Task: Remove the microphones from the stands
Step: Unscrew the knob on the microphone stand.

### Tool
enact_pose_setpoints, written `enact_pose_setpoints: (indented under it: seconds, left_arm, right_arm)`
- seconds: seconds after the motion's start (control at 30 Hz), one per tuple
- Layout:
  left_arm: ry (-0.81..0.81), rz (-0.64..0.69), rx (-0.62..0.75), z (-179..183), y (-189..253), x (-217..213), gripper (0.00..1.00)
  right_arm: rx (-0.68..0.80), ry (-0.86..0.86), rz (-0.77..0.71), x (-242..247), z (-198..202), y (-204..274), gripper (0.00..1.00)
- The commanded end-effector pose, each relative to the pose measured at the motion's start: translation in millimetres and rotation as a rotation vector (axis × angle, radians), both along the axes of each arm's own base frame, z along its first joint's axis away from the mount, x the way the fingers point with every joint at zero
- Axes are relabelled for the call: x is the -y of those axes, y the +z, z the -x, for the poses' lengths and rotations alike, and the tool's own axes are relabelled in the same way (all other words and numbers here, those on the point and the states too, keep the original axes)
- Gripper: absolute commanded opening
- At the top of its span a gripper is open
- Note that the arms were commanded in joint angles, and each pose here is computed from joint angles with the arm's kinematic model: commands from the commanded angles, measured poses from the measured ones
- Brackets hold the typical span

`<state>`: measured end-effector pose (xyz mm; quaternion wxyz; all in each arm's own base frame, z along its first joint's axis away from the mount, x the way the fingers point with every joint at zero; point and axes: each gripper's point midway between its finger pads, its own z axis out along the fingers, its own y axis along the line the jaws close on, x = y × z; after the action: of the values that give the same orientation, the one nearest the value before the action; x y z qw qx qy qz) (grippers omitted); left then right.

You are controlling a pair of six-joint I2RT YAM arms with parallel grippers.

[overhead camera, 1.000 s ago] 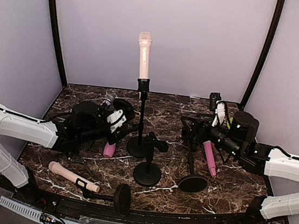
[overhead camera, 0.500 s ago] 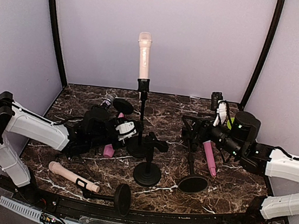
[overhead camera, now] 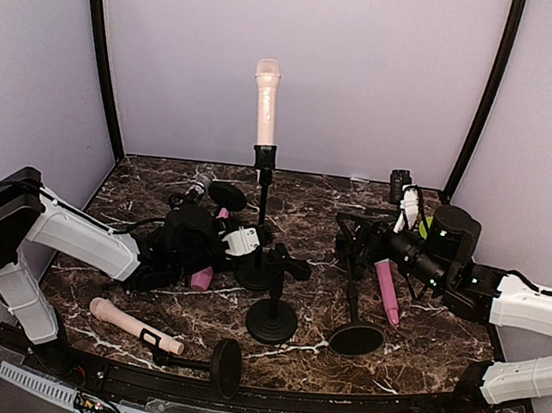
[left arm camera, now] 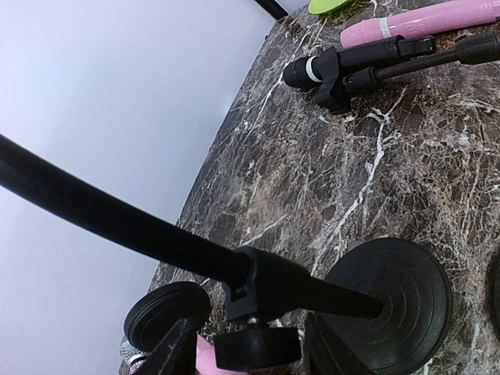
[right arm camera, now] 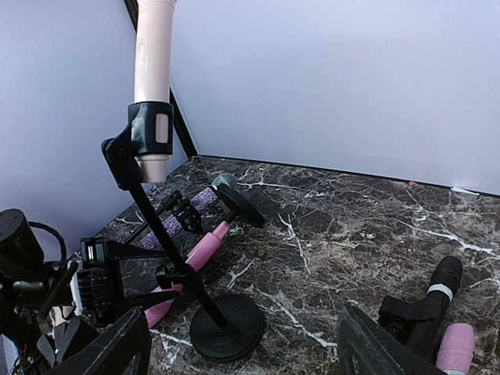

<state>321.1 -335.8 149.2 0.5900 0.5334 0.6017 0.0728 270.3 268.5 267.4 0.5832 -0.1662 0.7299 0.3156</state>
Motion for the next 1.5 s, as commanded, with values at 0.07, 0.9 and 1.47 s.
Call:
enact_pose_setpoints:
  seconds: [0.07, 0.9, 1.47]
  left_arm:
    - [0.031, 0.038, 0.061, -7.2, 20.5, 3.6, 0.44]
    - [-0.021, 0.24, -0.256, 26.9, -3.1, 4.8, 0.22]
    - [-0.09, 0.462, -0.593, 32.7, -5.8, -3.3, 0.24]
  right_arm:
    - [0.006, -0.012, -0.007, 2.0, -1.6, 1.2, 0.83]
    - [-0.002, -0.008, -0.003, 0.6, -1.9, -1.3, 0.83]
    - [-0.009, -0.004, -0.01, 0.6, -0.6, -1.9, 0.83]
